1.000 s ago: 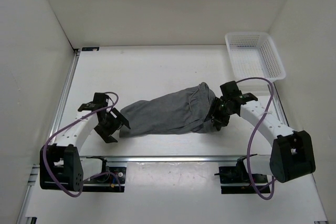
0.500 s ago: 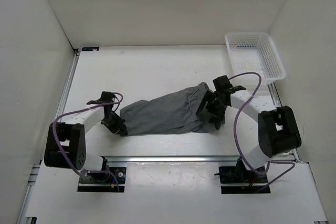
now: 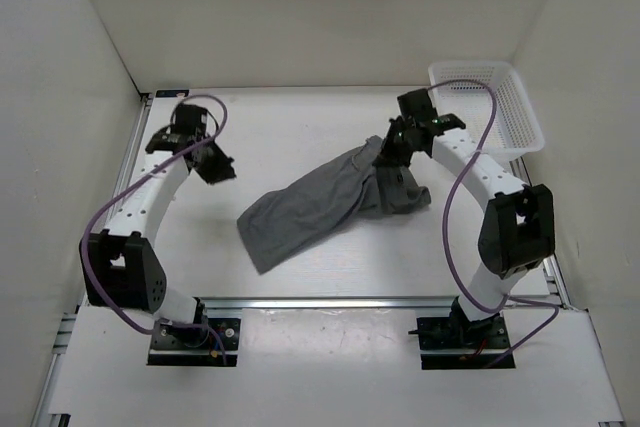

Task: Fold and stack the shorts
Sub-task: Flatten the shorts out

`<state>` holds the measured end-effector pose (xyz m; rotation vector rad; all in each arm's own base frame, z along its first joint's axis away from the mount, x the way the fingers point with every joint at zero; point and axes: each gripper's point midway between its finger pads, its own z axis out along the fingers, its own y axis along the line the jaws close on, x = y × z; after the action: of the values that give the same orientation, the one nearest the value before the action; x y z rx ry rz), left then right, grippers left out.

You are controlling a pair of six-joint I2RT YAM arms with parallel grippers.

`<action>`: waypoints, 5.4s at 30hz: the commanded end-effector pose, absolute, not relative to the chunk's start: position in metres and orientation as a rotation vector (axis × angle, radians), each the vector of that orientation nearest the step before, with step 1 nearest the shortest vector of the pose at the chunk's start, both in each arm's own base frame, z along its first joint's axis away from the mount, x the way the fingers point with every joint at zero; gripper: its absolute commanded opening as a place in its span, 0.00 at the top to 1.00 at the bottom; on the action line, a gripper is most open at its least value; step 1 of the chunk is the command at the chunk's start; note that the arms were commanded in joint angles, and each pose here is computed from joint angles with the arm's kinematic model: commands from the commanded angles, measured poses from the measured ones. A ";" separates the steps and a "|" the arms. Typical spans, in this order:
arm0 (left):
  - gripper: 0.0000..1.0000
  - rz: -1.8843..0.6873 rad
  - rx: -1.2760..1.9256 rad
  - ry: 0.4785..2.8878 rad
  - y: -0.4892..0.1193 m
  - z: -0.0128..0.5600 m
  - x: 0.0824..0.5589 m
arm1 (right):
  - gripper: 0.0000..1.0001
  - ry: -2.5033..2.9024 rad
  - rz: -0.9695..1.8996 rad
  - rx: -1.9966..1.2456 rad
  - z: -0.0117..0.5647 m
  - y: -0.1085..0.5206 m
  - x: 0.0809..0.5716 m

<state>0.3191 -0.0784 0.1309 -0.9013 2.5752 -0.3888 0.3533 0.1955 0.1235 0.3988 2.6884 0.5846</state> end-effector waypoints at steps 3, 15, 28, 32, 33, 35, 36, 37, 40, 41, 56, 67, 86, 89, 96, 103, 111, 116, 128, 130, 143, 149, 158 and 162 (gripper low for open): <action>0.90 -0.335 -0.775 2.478 -0.064 0.196 0.343 | 1.00 2.573 0.561 0.304 0.177 0.194 0.378; 0.06 -0.461 -0.537 2.872 -0.138 0.092 0.207 | 1.00 2.708 0.453 0.375 0.111 0.170 0.326; 0.19 -0.307 -0.698 2.979 -0.135 0.023 0.193 | 1.00 2.709 0.448 0.350 0.111 0.167 0.322; 0.31 -0.301 -0.647 3.033 -0.151 0.010 0.190 | 1.00 2.712 0.429 0.367 0.107 0.162 0.321; 0.44 -0.304 -0.644 3.033 -0.155 0.011 0.192 | 1.00 2.721 0.424 0.368 0.104 0.161 0.319; 0.70 -0.310 -0.642 3.028 -0.159 0.012 0.200 | 1.00 2.721 0.424 0.368 0.104 0.161 0.319; 0.89 -0.333 -0.614 3.024 -0.162 0.016 0.203 | 1.00 2.721 0.424 0.368 0.104 0.161 0.319; 0.90 -0.346 -0.588 3.013 -0.164 0.020 0.209 | 1.00 2.721 0.424 0.368 0.104 0.161 0.319; 0.90 -0.309 -0.576 2.907 -0.149 0.054 0.251 | 1.00 2.714 0.432 0.342 0.107 0.162 0.330; 0.90 -0.280 -0.568 2.830 -0.138 0.084 0.279 | 1.00 2.717 0.423 0.345 0.104 0.160 0.338; 0.90 -0.546 -0.486 2.074 -0.080 0.412 0.374 | 1.00 2.134 0.607 0.100 0.352 0.162 0.400; 0.57 -0.557 -0.628 2.581 -0.096 0.161 0.224 | 0.34 2.424 0.480 0.195 0.172 0.117 0.228; 0.16 -0.432 -1.021 2.856 -0.097 0.035 0.187 | 0.10 2.602 0.834 0.830 0.073 0.152 0.195; 0.16 -0.436 -1.030 2.876 -0.099 0.027 0.188 | 0.10 2.594 0.867 0.869 0.066 0.151 0.199; 0.24 -0.407 -1.001 2.939 -0.107 0.009 0.187 | 0.21 2.547 0.902 1.005 0.039 0.141 0.200; 0.90 -0.390 -0.966 2.927 -0.108 0.011 0.200 | 0.66 2.566 0.811 1.000 0.018 0.134 0.212; 0.90 -0.461 -0.773 2.678 -0.106 0.131 0.277 | 1.00 2.406 0.581 0.595 0.139 0.109 0.312; 0.90 -0.523 -0.663 2.384 -0.094 0.271 0.331 | 1.00 2.355 0.536 0.440 0.209 0.107 0.337; 0.90 -0.599 -0.528 1.832 -0.059 0.470 0.256 | 1.00 1.974 0.524 -0.011 0.399 0.096 0.261; 0.90 -0.589 -0.543 1.760 -0.052 0.479 0.240 | 1.00 1.875 0.515 -0.085 0.434 0.092 0.232; 0.90 -0.525 -0.483 1.256 -0.008 0.623 0.103 | 1.00 1.594 0.617 -0.204 0.527 0.089 0.114; 0.90 -0.451 -0.528 1.525 -0.019 0.551 0.191 | 1.00 1.831 0.573 -0.136 0.466 0.093 0.164; 0.84 -0.307 -0.568 2.019 -0.043 0.371 0.390 | 0.87 2.295 0.458 0.064 0.247 0.123 0.344; 0.33 -0.233 -0.544 2.291 -0.054 0.312 0.453 | 0.27 2.498 0.342 0.196 0.197 0.121 0.391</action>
<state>0.4269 -0.0660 0.3185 -0.5637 2.2491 -0.3336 0.3481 0.1368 0.1834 0.0942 2.5798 0.4744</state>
